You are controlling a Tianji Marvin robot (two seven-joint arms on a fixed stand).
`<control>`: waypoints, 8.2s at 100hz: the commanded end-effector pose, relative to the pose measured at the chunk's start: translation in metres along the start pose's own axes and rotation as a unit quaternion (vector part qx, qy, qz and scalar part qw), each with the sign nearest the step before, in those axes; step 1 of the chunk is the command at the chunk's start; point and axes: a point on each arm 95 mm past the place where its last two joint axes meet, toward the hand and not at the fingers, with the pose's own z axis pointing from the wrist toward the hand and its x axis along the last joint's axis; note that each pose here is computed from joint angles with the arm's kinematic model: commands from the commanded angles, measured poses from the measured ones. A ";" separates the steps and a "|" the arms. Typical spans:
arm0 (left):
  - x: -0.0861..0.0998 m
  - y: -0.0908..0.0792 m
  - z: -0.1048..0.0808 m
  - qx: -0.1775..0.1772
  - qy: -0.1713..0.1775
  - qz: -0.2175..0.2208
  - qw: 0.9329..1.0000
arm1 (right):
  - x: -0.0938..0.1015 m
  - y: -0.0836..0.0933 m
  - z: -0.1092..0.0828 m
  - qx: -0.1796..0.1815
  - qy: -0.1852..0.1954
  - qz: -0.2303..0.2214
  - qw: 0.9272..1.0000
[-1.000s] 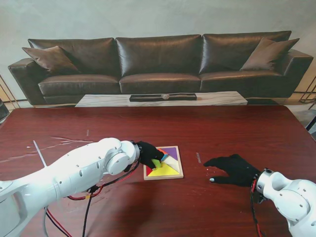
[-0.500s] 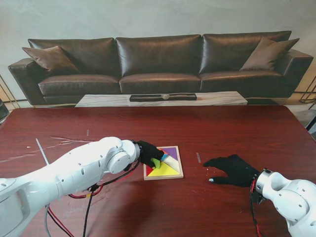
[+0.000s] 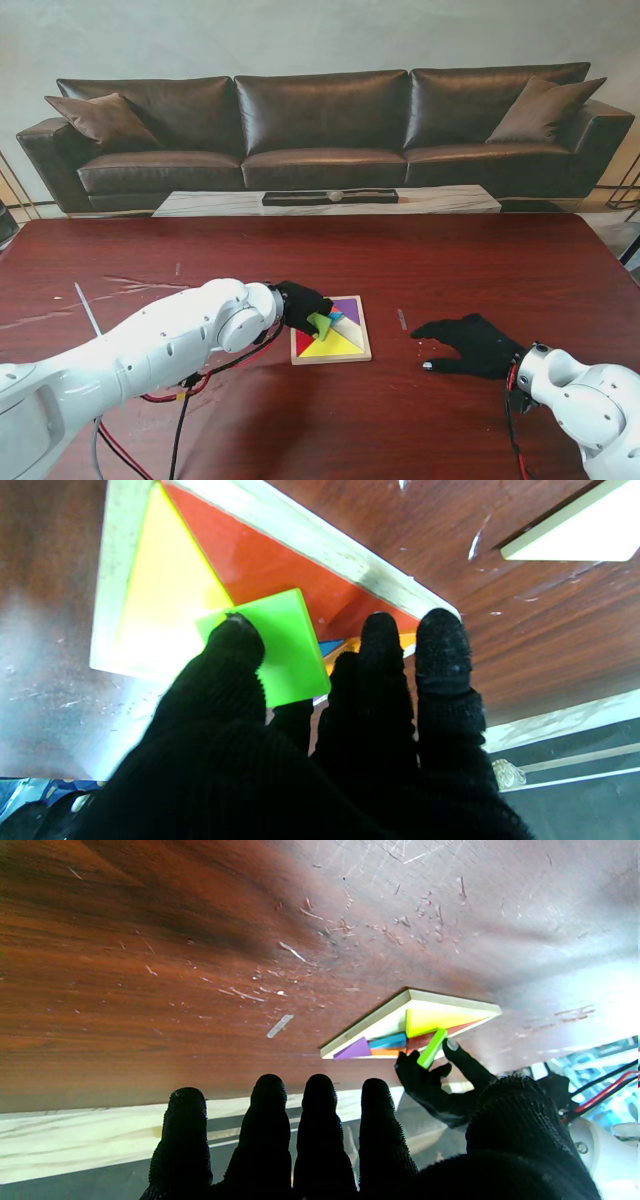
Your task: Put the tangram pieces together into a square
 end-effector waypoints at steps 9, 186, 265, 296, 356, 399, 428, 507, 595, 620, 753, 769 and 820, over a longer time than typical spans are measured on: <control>0.001 -0.002 -0.001 0.003 0.000 0.010 1.000 | 0.002 -0.004 0.000 0.005 0.001 0.003 1.000; 0.020 0.030 -0.006 0.071 0.026 0.038 0.996 | 0.004 -0.005 0.003 0.005 0.000 0.007 1.000; 0.043 0.002 0.020 0.117 0.070 0.034 0.990 | 0.003 -0.006 0.003 0.004 -0.003 0.010 1.000; 0.047 0.000 0.025 0.113 0.082 0.032 0.990 | 0.003 -0.007 0.002 0.002 -0.004 0.010 1.000; 0.040 0.006 0.003 0.098 0.051 0.063 0.992 | 0.004 -0.008 0.004 0.003 -0.002 0.013 1.000; 0.039 0.017 0.010 0.104 0.042 0.046 0.993 | 0.005 -0.008 0.005 0.004 -0.001 0.013 1.000; 0.043 0.018 0.018 0.114 0.042 0.044 0.992 | 0.004 -0.009 0.004 0.005 -0.002 0.014 1.000; 0.040 0.015 0.025 0.131 0.024 0.041 0.990 | 0.004 -0.009 0.004 0.006 -0.004 0.014 1.000; 0.048 0.015 0.012 0.122 0.052 0.060 0.989 | 0.005 -0.010 0.005 0.008 -0.005 0.018 1.000; 0.041 0.015 0.016 0.117 0.038 0.060 0.991 | 0.005 -0.011 0.006 0.009 -0.004 0.018 1.000; 0.041 0.019 0.032 0.146 0.034 0.036 0.988 | 0.002 -0.011 0.002 0.011 -0.009 0.017 1.000; 0.041 0.018 0.030 0.150 0.029 0.037 0.988 | 0.003 -0.011 0.003 0.010 -0.007 0.017 1.000; 0.015 -0.001 -0.024 0.173 -0.075 0.045 0.981 | 0.004 -0.011 0.006 0.008 -0.004 0.018 1.000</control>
